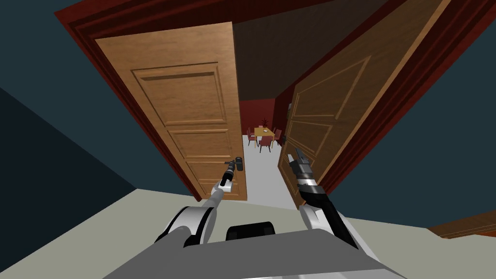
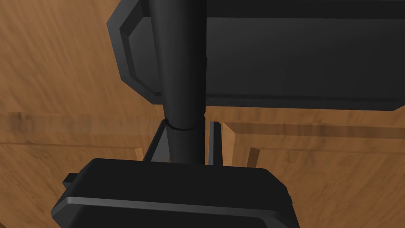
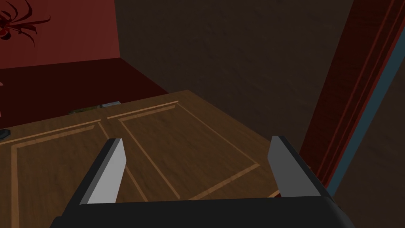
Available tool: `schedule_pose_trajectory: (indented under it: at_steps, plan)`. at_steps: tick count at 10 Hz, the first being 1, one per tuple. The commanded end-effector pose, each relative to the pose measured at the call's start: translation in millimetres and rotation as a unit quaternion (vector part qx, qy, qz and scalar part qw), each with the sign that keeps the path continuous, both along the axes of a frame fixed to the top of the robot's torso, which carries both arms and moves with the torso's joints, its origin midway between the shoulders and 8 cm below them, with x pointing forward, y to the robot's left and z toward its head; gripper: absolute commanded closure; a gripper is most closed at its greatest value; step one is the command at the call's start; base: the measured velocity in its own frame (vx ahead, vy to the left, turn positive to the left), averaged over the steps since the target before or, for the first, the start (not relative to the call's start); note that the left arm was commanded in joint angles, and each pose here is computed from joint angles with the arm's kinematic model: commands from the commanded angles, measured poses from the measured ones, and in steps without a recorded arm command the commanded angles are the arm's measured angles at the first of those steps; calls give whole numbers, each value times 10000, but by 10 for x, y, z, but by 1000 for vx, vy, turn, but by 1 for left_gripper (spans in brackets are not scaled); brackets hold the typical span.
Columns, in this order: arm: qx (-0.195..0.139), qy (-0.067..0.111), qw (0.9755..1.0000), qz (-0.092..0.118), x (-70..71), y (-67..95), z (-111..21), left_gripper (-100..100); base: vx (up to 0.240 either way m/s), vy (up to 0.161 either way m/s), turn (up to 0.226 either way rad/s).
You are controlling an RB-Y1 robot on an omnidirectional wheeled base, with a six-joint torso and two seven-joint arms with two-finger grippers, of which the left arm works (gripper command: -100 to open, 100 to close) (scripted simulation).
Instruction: Push the door open
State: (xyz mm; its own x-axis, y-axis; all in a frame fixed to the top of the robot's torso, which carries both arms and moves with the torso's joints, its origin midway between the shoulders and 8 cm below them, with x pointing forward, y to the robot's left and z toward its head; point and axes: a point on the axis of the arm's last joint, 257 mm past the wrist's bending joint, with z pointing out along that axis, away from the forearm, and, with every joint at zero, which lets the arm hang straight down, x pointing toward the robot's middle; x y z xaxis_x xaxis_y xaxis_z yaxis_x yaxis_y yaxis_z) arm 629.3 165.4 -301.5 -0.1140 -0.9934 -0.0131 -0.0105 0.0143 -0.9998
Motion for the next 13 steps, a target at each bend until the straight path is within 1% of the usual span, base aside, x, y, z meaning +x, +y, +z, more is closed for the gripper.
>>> schedule_pose_trajectory:
  at_steps: [1,2,3,5,6,7,8,9,10,11,12,13]
  plan:
    - [27,-91,9999,33,30,65,87,100,65,-27,-4]
    - [52,-93,9999,124,43,193,91,100,138,-68,75]
    - [58,-94,9998,147,47,226,92,100,150,-82,81]
    - [75,-95,9996,250,57,364,96,100,175,-111,88]
    - [82,1,9996,253,27,368,7,100,143,-91,45]
    - [75,-95,9996,250,57,364,96,100,43,-28,11]
    - [84,-95,9993,359,65,501,100,100,118,-96,70]
    - [85,-95,9992,386,67,535,101,100,171,-137,95]
    - [83,-126,9991,385,76,533,129,100,116,-82,56]
    - [85,-95,9992,386,67,535,101,100,51,-21,26]
    - [84,-93,9987,496,71,666,103,100,113,-86,131]
    - [79,-192,9986,492,101,662,195,100,138,-116,112]
